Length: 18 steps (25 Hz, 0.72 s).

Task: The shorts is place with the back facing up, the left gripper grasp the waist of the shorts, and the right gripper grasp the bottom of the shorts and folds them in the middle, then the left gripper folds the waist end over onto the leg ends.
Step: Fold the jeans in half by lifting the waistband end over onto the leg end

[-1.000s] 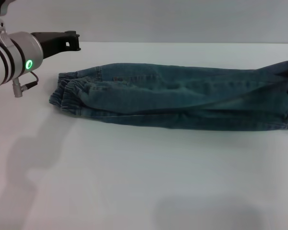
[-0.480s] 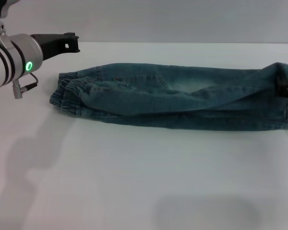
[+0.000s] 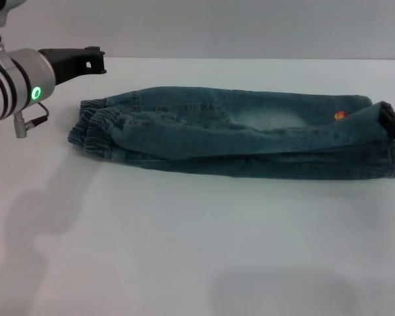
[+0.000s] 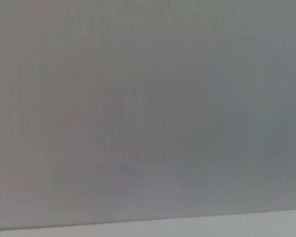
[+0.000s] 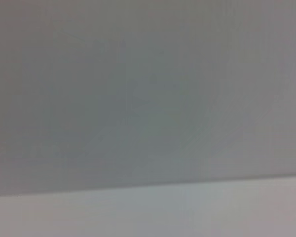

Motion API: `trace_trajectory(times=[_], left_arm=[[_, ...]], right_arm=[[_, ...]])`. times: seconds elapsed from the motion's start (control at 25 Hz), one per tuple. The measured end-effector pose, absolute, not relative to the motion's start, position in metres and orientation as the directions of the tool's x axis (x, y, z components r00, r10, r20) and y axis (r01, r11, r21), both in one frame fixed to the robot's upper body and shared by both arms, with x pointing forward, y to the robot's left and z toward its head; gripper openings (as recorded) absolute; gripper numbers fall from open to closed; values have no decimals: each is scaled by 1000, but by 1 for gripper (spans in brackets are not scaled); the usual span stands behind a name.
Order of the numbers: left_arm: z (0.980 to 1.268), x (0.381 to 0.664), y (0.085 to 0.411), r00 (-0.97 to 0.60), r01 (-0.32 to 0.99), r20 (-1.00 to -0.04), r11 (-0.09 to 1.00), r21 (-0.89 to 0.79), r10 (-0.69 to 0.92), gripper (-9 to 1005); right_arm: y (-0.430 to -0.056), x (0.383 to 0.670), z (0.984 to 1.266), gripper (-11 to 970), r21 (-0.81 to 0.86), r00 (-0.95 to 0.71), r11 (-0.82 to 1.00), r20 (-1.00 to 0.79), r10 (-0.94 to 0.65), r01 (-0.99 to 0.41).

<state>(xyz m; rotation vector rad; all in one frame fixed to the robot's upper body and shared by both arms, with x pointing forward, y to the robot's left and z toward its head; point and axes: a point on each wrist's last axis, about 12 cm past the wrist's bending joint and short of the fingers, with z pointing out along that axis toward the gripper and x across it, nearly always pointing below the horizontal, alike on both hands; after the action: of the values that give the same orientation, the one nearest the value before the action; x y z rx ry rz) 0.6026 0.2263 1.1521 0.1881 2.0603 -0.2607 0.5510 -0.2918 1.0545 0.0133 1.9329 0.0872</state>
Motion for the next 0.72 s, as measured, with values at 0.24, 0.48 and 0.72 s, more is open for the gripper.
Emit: trace_trajectory(times=[0.24,0.48,0.72], left_arm=[[1155,601,223,-485,270,-873,959,-86,58,9],[1158,604,208,-549,345,-822,937,-59,151,9],[1159,607,208,-594,375,-772,927,-16,227,49]], right_arm=[[-262,518,1071,568,104,-174,977,-982,71,-184],[-244,504,1064,674,121,-167,960,-983,80,-254],[-229,493,1054,671,138,-208,944,-975,77,-299]])
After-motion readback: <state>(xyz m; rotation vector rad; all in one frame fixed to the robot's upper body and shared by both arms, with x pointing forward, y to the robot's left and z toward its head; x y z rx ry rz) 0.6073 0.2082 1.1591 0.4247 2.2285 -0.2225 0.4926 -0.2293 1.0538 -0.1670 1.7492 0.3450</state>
